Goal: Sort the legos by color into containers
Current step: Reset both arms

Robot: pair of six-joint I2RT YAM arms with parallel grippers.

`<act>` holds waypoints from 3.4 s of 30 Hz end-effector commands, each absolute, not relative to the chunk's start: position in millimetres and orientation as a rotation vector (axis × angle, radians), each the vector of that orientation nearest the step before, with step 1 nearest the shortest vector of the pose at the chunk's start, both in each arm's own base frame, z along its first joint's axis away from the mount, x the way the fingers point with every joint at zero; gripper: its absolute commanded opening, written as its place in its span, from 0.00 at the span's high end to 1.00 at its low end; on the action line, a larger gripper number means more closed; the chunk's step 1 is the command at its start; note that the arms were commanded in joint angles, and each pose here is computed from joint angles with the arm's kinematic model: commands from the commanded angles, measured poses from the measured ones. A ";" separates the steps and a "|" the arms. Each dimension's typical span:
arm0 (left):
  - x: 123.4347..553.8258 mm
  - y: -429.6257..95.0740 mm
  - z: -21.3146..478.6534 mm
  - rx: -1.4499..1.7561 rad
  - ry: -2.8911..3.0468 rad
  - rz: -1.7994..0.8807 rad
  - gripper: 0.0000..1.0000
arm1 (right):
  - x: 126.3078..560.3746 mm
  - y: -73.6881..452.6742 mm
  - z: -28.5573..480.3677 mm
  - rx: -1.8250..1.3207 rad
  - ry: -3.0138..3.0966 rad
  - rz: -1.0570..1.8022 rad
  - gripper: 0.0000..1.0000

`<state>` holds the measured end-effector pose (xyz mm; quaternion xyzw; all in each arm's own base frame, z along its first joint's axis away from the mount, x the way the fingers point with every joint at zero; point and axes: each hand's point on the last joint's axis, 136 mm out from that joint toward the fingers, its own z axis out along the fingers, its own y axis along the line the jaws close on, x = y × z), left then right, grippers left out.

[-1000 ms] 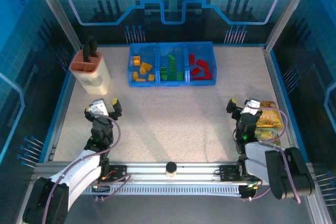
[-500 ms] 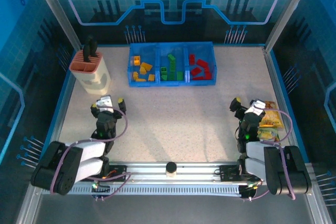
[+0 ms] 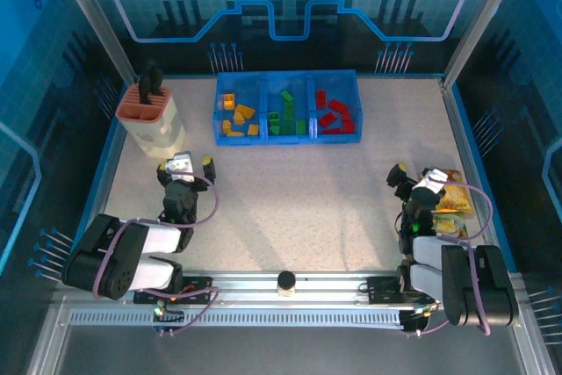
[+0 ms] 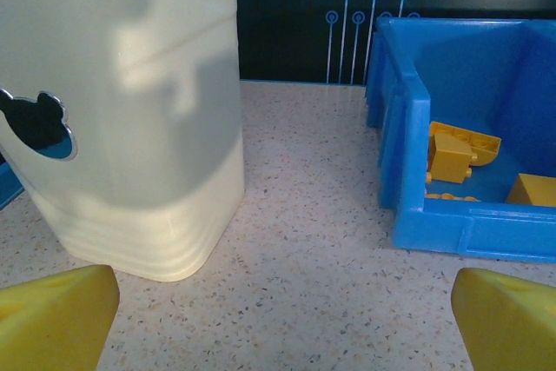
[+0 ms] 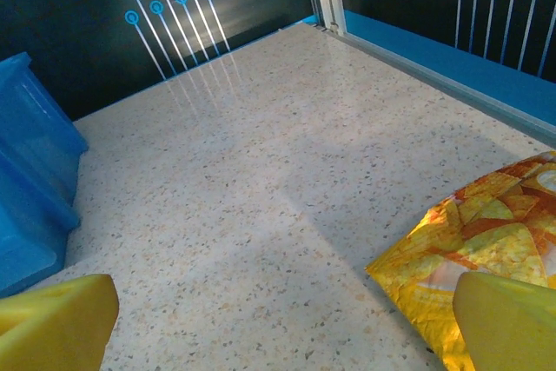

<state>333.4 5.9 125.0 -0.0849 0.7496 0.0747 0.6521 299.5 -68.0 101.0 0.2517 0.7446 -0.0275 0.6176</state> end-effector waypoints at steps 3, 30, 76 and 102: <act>361.5 -2.8 117.7 -0.105 1.676 0.092 0.01 | 311.1 -76.6 109.5 0.629 1.716 -0.045 0.00; 378.4 -4.1 109.4 -0.096 1.741 0.133 0.01 | 358.4 25.1 113.9 -0.092 1.680 -0.099 0.00; 398.8 0.7 95.9 -0.096 1.895 -0.066 0.01 | 397.9 12.9 99.8 -0.044 1.889 -0.079 0.00; 399.7 -5.3 94.8 -0.065 1.911 -0.101 0.01 | 398.1 17.6 99.8 -0.065 1.890 -0.087 0.00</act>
